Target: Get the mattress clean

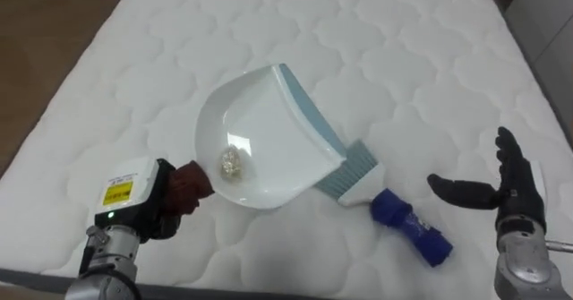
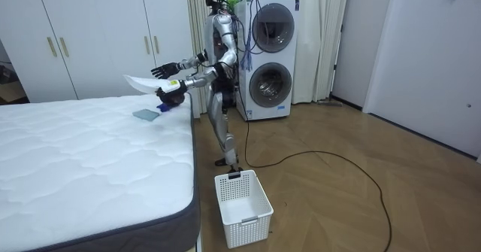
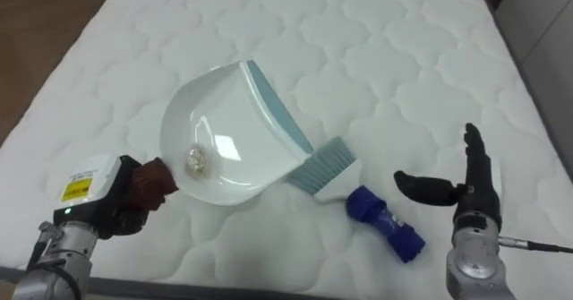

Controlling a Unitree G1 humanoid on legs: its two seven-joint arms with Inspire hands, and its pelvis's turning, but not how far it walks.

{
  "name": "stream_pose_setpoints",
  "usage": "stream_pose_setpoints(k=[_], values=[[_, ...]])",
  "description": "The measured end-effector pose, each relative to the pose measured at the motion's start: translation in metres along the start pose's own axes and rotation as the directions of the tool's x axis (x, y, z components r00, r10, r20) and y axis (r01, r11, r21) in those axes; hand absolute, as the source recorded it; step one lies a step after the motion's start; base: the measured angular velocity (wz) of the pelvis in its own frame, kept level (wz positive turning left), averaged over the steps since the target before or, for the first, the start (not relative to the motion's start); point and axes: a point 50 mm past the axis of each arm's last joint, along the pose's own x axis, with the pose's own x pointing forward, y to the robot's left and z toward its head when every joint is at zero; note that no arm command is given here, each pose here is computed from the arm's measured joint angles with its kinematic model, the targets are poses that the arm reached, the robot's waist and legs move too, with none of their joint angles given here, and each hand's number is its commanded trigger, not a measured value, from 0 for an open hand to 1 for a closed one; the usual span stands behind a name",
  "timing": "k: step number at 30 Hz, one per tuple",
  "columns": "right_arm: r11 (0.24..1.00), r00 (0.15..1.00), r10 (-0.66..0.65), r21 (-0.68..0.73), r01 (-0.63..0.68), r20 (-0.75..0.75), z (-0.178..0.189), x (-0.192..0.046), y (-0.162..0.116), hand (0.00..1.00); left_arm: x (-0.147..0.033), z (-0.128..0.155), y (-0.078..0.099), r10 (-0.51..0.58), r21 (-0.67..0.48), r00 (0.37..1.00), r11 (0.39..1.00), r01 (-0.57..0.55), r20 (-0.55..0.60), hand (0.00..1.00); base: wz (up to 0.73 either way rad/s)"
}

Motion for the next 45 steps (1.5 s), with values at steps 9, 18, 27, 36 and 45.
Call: stream_pose_setpoints(k=[9, 18, 27, 36, 45], values=[[0.999, 0.998, -0.028, 0.027, 0.027, 0.049, 0.013, 0.002, -0.005, 0.0, -0.002, -0.005, 0.015, 0.073, -0.039, 0.997, 0.996, -0.075, -0.032, 1.0, 0.01], [0.998, 0.984, -0.001, -0.067, 0.014, 0.179, 0.03, -0.003, -0.001, 0.0, -0.014, 0.001, 0.013, 0.096, -0.105, 0.995, 0.99, -0.097, -0.014, 1.0, 0.12], [0.997, 0.974, 0.003, -0.081, 0.016, 0.229, 0.035, -0.009, 0.005, 0.0, -0.015, 0.005, 0.008, 0.092, -0.147, 0.996, 0.985, -0.094, -0.018, 1.0, 0.61], [0.989, 0.979, 0.012, -0.145, 0.018, 0.205, 0.022, -0.017, 0.001, 0.0, -0.017, 0.007, 0.005, 0.087, -0.178, 0.995, 0.98, -0.093, -0.042, 1.0, 0.82], [0.992, 0.967, 0.008, -0.123, 0.024, 0.254, 0.03, -0.016, 0.004, 0.0, -0.014, 0.007, 0.009, 0.111, -0.195, 0.993, 0.974, -0.118, -0.042, 1.0, 0.93]])
